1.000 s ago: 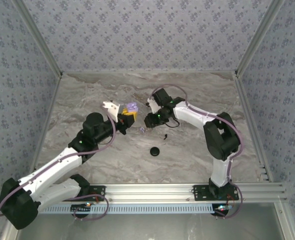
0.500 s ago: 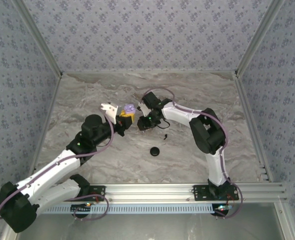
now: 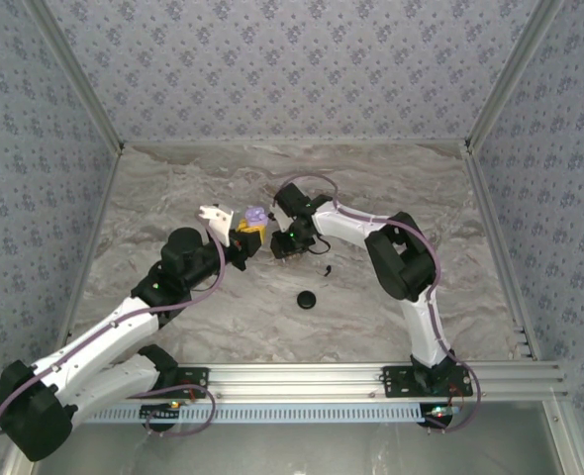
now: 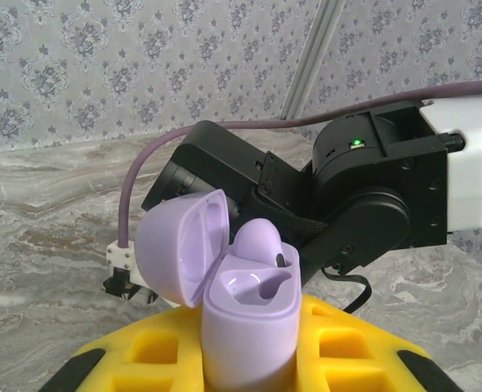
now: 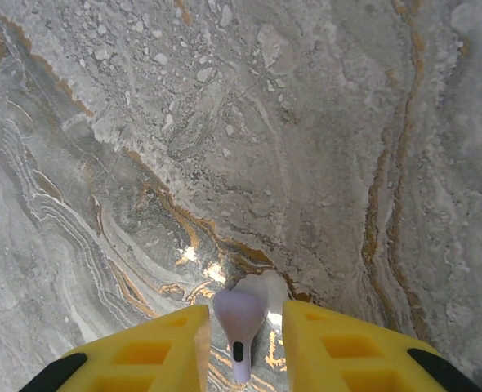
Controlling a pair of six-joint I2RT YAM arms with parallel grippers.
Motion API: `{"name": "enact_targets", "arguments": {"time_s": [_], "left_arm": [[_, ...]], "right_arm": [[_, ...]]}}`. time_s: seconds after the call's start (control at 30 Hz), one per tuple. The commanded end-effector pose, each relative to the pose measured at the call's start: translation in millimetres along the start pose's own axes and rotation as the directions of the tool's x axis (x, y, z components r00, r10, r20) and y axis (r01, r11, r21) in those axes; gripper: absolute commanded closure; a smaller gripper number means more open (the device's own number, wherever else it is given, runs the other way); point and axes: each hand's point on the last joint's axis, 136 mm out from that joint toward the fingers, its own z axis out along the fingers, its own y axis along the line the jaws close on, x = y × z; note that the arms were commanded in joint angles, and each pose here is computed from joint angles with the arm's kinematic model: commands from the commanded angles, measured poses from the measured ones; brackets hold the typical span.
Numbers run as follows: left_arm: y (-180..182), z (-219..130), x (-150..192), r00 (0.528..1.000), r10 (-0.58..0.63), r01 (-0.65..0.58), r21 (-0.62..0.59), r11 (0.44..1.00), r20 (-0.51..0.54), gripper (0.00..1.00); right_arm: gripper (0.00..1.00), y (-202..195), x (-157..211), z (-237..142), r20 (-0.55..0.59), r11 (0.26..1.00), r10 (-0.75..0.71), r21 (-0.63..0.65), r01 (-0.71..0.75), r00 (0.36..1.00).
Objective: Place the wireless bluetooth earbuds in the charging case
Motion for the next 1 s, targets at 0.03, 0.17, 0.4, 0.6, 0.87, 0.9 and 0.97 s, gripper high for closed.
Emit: {"name": "enact_targets", "arguments": {"time_s": [0.03,0.17,0.4,0.6,0.87,0.9,0.97], "left_arm": [[-1.1,-3.7,-12.2,0.999,0.011,-0.011,0.001,1.000,0.044,0.79],[-0.9,-3.3,-11.9,0.999,0.009,-0.009,0.001,1.000,0.044,0.79],[-0.2,-2.4,-10.8,0.999,0.008,-0.008,0.000,1.000,0.042,0.79],[-0.7,-1.0,-9.7,0.999,0.005,-0.006,0.003,1.000,0.038,0.79],[-1.1,1.3,-10.4,0.999,0.001,-0.001,0.007,1.000,0.038,0.79],[-1.3,1.8,-9.6,0.999,0.001,-0.001,0.008,1.000,0.036,0.79],[-1.2,2.7,-10.1,0.999,-0.003,0.003,0.009,1.000,0.037,0.79]], "right_arm": [[0.72,-0.9,3.0,5.6,-0.029,0.999,-0.015,0.030,0.016,0.999],[0.75,-3.0,11.1,8.1,-0.061,0.999,-0.012,0.047,0.015,0.998],[0.82,-5.3,8.8,-0.6,-0.043,0.997,-0.008,0.072,0.011,0.999],[0.85,-4.4,-0.3,-27.5,0.039,0.998,0.010,0.060,-0.012,0.999],[0.85,-22.5,-5.5,-70.0,0.156,0.996,0.088,0.003,-0.090,0.984],[0.85,-29.4,-4.2,-73.8,0.164,0.994,0.104,0.008,-0.106,0.981],[0.85,-46.1,-0.4,-80.6,0.176,0.989,0.137,0.035,-0.145,0.975]]}}
